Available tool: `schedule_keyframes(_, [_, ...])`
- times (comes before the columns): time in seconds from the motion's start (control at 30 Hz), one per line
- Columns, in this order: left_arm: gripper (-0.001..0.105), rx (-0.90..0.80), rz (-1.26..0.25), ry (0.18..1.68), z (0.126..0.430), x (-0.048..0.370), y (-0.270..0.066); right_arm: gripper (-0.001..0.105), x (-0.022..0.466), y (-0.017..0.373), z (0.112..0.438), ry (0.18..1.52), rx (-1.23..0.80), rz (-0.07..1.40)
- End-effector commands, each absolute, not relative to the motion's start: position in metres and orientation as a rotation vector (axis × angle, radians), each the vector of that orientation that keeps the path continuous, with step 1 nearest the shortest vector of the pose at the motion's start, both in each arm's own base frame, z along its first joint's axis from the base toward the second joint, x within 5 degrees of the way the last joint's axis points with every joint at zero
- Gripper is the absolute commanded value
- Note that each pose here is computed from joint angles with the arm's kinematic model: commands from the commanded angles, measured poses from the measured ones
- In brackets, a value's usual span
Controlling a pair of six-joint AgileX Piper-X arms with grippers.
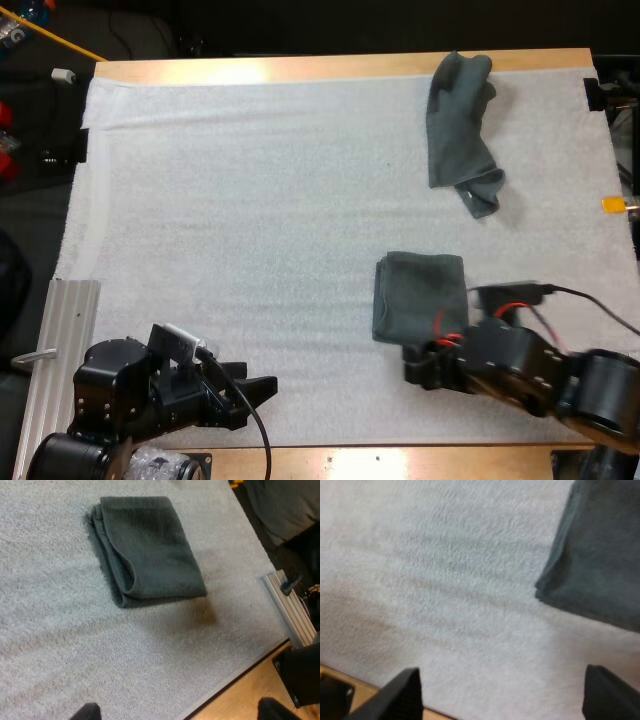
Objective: Pick towel from pile, fold and stack
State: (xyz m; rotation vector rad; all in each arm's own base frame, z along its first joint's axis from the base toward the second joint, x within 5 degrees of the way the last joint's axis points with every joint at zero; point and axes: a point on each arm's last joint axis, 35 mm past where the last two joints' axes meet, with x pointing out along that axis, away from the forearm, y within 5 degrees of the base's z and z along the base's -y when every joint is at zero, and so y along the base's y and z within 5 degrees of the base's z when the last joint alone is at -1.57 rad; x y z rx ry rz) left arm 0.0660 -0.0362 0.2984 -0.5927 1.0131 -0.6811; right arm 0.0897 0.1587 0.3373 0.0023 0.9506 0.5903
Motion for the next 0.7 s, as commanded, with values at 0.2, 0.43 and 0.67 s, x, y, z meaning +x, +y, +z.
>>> schedule_keyframes(0.2, [0.062, -0.573, -0.691, 0.991, 0.299, 0.067, -0.036, 0.064, 0.072, 0.123, 0.353, 0.924, 0.071, 0.545])
schedule_keyframes(0.43, [0.072, -0.553, -0.688, 0.95, 0.301, 0.075, -0.037, 0.064, 0.066, 0.111, 0.36, 0.887, 0.108, 0.561])
schedule_keyframes(0.67, [0.072, -0.579, -0.673, 0.979, 0.297, 0.103, -0.042, 0.064, 0.066, 0.111, 0.36, 0.887, 0.108, 0.561])
